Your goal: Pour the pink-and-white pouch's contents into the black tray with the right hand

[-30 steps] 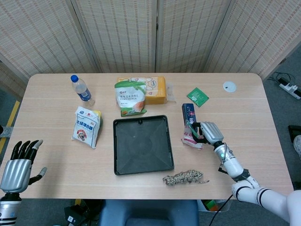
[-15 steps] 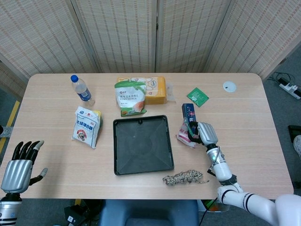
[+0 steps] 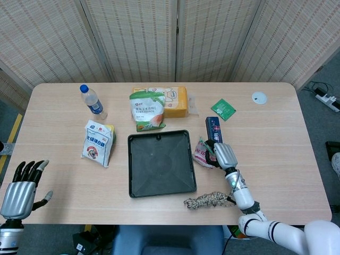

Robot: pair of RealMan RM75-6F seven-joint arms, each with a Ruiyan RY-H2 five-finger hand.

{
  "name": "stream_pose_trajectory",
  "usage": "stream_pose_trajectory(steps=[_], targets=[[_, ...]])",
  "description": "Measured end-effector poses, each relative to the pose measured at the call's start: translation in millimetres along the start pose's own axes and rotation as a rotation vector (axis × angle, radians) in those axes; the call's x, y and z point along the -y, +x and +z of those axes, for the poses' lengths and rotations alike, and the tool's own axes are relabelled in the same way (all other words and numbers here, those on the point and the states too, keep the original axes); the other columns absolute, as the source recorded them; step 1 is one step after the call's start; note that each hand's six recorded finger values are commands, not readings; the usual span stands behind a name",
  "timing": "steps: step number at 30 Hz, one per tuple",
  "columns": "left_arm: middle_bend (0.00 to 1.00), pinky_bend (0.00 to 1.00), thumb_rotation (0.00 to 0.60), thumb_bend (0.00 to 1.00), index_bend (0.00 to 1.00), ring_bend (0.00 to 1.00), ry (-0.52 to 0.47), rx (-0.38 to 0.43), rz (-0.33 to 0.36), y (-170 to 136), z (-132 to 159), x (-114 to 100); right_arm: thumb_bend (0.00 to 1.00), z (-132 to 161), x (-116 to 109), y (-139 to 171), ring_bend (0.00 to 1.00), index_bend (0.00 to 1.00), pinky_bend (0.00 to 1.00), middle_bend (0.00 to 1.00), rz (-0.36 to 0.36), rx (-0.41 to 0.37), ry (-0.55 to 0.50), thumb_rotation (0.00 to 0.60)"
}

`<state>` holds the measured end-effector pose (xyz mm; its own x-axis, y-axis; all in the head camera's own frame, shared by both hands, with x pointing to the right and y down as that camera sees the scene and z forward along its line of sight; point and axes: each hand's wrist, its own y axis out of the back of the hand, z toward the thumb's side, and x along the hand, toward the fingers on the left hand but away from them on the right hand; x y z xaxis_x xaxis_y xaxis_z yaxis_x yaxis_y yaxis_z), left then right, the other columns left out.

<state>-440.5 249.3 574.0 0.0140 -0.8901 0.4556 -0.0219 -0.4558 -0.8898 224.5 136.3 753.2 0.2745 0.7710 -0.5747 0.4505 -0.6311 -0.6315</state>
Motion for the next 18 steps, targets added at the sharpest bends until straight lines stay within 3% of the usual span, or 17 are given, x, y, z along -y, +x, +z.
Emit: stream_pose_trajectory(steps=[4, 8, 18], targets=[[0.15, 0.06, 0.6, 0.31, 0.13, 0.12, 0.001, 0.001, -0.003, -0.5, -0.1, 0.1, 0.6, 4.7, 6.1, 6.2, 0.46, 0.13, 0.67, 0.21, 0.031, -0.011, -0.001, 0.6], [0.15, 0.06, 0.6, 0.31, 0.13, 0.12, 0.002, 0.0, -0.002, -0.5, -0.5, -0.3, 0.6, 10.2, 8.6, 13.0, 0.45, 0.04, 0.67, 0.16, 0.04, -0.022, -0.013, 0.6], [0.15, 0.05, 0.6, 0.31, 0.13, 0.12, -0.003, -0.002, -0.006, -1.7, -1.0, 1.1, 0.6, 26.9, 7.9, 39.0, 0.45, 0.02, 0.67, 0.16, 0.112, -0.036, -0.121, 0.6]])
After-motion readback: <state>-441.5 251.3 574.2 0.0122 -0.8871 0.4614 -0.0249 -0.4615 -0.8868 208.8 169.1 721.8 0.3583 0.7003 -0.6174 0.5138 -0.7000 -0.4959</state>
